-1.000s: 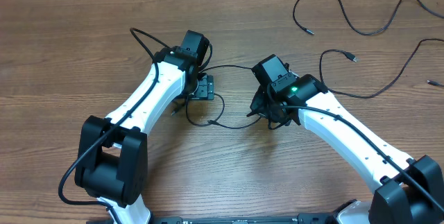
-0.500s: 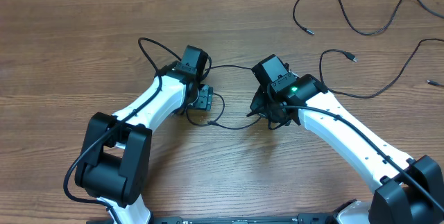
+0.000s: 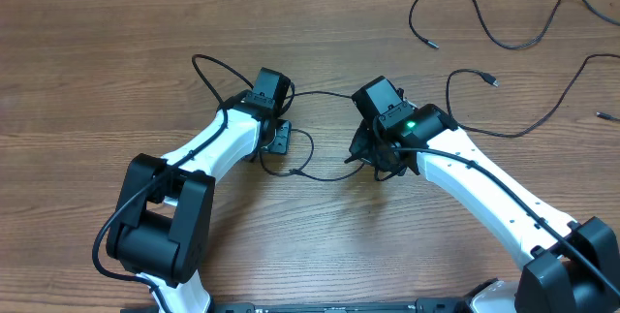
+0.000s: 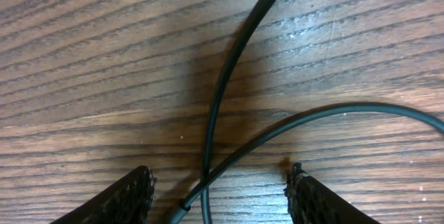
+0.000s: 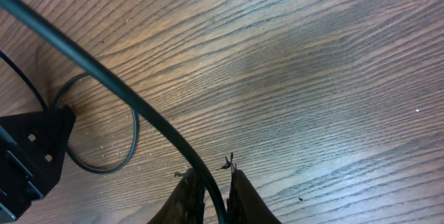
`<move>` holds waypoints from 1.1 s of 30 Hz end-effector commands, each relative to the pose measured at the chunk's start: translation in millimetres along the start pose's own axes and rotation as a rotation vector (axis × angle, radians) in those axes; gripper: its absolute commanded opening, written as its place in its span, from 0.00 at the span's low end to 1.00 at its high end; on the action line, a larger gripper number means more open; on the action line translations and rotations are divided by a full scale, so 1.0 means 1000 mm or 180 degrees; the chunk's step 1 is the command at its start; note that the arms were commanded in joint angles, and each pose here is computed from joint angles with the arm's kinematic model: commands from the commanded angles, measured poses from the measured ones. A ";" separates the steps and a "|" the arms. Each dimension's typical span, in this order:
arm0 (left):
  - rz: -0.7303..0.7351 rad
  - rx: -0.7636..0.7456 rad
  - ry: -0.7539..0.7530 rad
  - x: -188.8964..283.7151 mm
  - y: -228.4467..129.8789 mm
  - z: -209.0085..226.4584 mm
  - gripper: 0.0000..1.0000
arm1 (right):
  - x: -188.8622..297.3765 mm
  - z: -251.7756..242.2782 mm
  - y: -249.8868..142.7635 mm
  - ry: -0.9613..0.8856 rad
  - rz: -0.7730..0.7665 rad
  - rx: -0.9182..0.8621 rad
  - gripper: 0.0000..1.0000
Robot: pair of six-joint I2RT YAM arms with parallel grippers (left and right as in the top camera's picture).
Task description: Untangle cables
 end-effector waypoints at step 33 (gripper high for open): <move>0.0244 0.0035 0.0096 0.000 -0.004 0.004 0.04 | 0.000 0.003 0.002 0.0022 -0.0010 -0.0028 0.14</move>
Point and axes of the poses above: each gripper's point midway between its finger pads, its own x axis back along the fingers, its own z axis along the line the jaws close on, y = z × x, the point moved 1 cm from there along x, back along the fingers, and after that the axes turned 6 degrees about -x, right-handed, at the moved point
